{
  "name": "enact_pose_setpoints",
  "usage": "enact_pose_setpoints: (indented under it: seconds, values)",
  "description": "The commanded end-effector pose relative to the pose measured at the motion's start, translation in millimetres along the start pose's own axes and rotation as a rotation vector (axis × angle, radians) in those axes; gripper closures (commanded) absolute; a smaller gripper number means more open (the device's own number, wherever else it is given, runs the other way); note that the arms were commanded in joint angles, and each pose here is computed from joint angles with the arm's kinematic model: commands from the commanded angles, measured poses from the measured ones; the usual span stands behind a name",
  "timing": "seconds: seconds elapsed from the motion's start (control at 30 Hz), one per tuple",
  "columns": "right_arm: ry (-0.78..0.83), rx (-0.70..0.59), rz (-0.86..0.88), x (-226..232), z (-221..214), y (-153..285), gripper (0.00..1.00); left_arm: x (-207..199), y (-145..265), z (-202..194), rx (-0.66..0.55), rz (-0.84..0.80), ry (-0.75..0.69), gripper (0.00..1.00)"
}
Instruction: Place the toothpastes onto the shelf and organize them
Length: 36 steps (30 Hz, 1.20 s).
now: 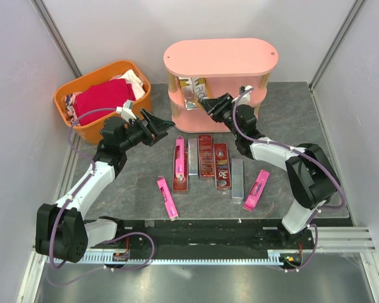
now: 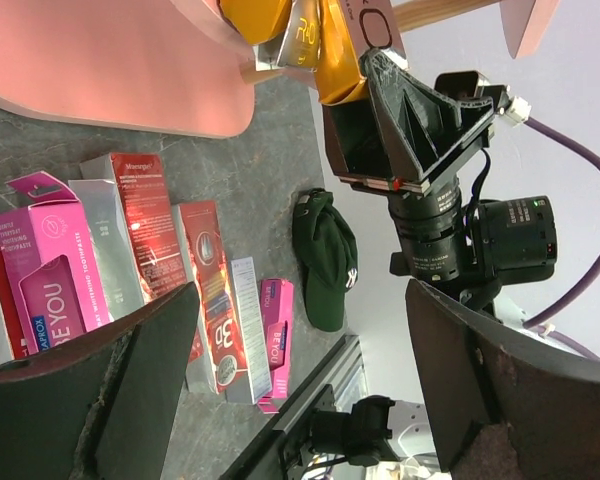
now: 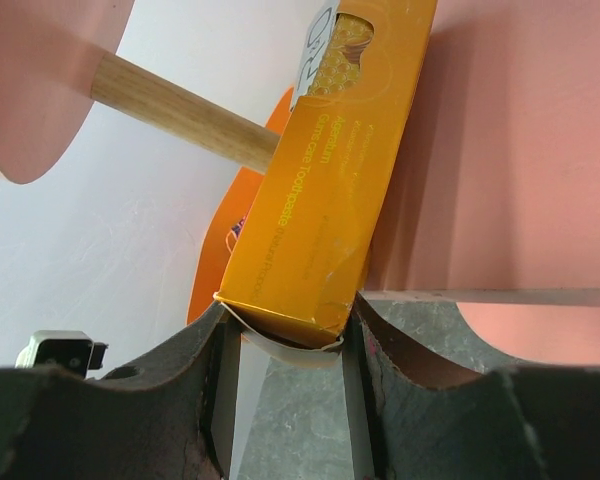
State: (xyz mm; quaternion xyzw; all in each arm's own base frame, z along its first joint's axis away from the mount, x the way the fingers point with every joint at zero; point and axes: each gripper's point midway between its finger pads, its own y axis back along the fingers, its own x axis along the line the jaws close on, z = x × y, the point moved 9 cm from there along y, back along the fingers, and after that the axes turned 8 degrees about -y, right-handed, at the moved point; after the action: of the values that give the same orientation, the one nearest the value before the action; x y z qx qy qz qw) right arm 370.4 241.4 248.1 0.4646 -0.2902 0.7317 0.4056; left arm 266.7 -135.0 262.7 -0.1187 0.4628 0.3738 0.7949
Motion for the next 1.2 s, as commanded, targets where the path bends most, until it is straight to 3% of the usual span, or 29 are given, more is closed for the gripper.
enact_pose_setpoints:
  seconds: [0.0,0.6,1.17]
  values:
    - [0.041,-0.045,0.07,13.6,15.6,-15.4,0.9,-4.1,5.1,0.0,-0.001,-0.036,-0.049,0.09]
    - [0.08,0.059,0.033,-9.8,9.0,-33.5,0.88,-0.8,4.7,-5.6,0.035,-0.057,-0.042,0.09]
    - [-0.081,0.082,-0.031,-10.9,-21.3,-23.9,0.83,4.6,1.6,-8.4,0.053,-0.053,-0.029,0.1]
